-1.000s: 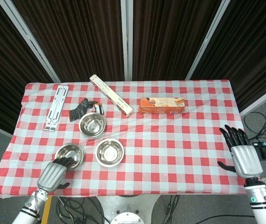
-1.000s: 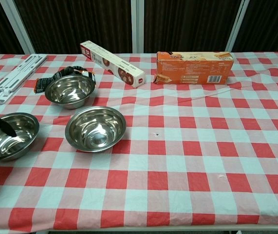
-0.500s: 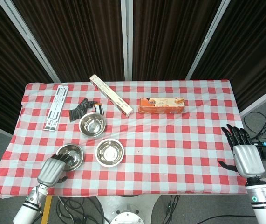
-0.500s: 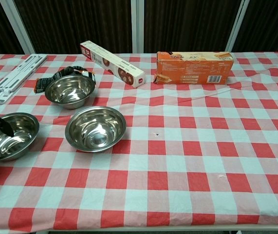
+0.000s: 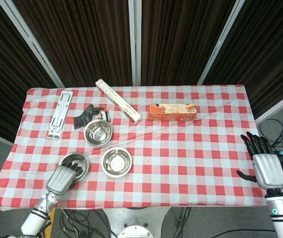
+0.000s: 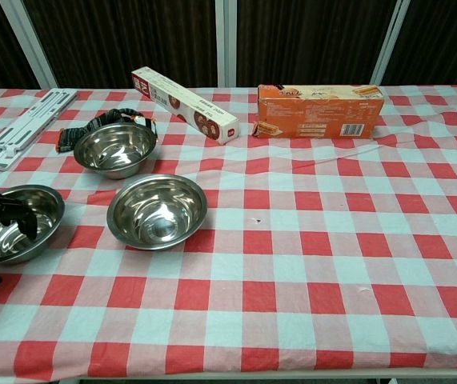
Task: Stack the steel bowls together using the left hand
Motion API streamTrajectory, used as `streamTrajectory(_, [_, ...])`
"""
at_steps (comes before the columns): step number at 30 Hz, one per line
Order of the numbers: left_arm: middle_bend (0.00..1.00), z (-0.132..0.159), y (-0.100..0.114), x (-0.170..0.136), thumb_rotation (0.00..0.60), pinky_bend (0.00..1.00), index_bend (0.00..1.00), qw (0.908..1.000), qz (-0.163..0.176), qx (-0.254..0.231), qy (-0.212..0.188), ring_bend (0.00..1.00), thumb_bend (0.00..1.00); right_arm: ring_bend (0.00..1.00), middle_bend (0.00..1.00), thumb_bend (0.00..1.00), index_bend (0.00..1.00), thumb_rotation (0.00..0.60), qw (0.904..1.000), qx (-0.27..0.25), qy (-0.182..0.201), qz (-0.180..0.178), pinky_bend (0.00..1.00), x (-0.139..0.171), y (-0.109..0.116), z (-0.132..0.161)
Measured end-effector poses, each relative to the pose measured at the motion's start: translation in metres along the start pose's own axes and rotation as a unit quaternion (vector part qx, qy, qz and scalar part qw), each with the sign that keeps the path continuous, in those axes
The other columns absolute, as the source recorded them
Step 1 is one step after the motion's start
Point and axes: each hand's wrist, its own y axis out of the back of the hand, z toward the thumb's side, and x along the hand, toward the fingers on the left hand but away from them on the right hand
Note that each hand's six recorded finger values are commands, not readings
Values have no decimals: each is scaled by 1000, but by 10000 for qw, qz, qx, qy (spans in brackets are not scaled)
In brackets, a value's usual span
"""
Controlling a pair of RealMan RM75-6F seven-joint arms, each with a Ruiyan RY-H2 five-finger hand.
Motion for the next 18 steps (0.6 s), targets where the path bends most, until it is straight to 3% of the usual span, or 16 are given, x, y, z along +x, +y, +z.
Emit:
streamTrajectory(9, [575, 3, -1, 10, 600, 676, 565, 9999, 80, 127, -19, 566, 301, 0, 0, 24, 0, 600, 10000, -29, -34, 2, 0, 1, 0, -4])
streamTrajectory(18, [622, 4, -9, 16, 600, 717, 616, 9998, -50, 184, 4, 609, 376, 0, 0, 25, 0, 600, 10000, -46, -79, 9, 0, 1, 0, -7])
